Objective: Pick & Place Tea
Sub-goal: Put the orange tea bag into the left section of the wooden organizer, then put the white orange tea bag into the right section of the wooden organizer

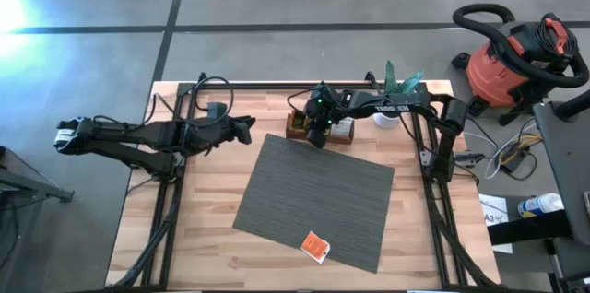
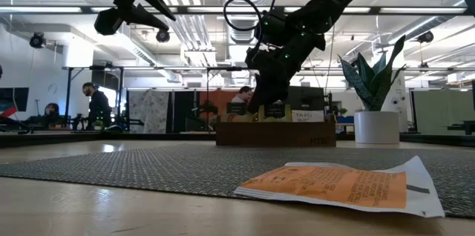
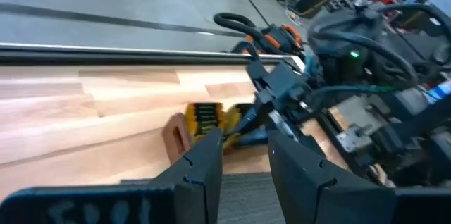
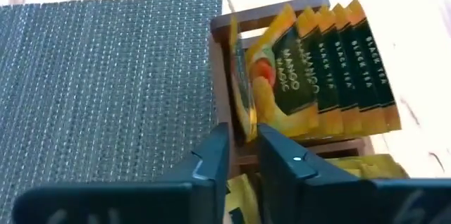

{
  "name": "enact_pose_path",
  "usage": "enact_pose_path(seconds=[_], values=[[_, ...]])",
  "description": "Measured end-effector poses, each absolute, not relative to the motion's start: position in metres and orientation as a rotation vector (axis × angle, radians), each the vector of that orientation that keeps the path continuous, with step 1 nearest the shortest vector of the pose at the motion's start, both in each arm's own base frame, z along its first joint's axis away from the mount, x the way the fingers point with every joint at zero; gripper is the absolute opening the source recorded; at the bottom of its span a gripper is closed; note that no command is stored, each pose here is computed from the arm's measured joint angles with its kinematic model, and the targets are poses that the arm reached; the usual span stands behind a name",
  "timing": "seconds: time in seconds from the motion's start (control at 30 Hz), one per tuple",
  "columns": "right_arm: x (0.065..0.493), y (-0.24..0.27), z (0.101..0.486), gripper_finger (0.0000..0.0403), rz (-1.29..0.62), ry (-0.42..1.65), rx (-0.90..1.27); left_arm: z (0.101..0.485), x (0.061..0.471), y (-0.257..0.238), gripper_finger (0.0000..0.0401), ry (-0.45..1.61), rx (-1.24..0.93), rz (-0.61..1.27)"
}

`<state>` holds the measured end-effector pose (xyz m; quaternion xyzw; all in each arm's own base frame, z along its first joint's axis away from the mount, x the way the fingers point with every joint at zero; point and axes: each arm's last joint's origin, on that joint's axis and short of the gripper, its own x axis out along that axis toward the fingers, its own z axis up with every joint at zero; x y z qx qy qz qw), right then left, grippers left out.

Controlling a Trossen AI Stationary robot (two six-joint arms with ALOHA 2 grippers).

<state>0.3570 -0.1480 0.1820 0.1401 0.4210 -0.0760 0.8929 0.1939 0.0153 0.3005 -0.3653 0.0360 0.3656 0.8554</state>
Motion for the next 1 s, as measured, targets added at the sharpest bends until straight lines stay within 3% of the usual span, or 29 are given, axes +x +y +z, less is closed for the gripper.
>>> enact_pose_path(seconds=[0.2, 0.43, 1.0], values=[[0.356, -0.149, 0.184, 0.0110, -0.193, 0.872, 0.289, 0.297, 0.197, 0.016, 0.0110, 0.073, -0.753, 0.811], [0.352, -0.147, 0.198, 0.0137, -0.196, 0.847, 0.290, 0.297, 0.197, 0.016, 0.0110, 0.072, -0.753, 0.812], [0.342, -0.142, 0.211, 0.0130, -0.197, 0.876, 0.303, 0.297, 0.197, 0.016, 0.0110, 0.073, -0.752, 0.813]])
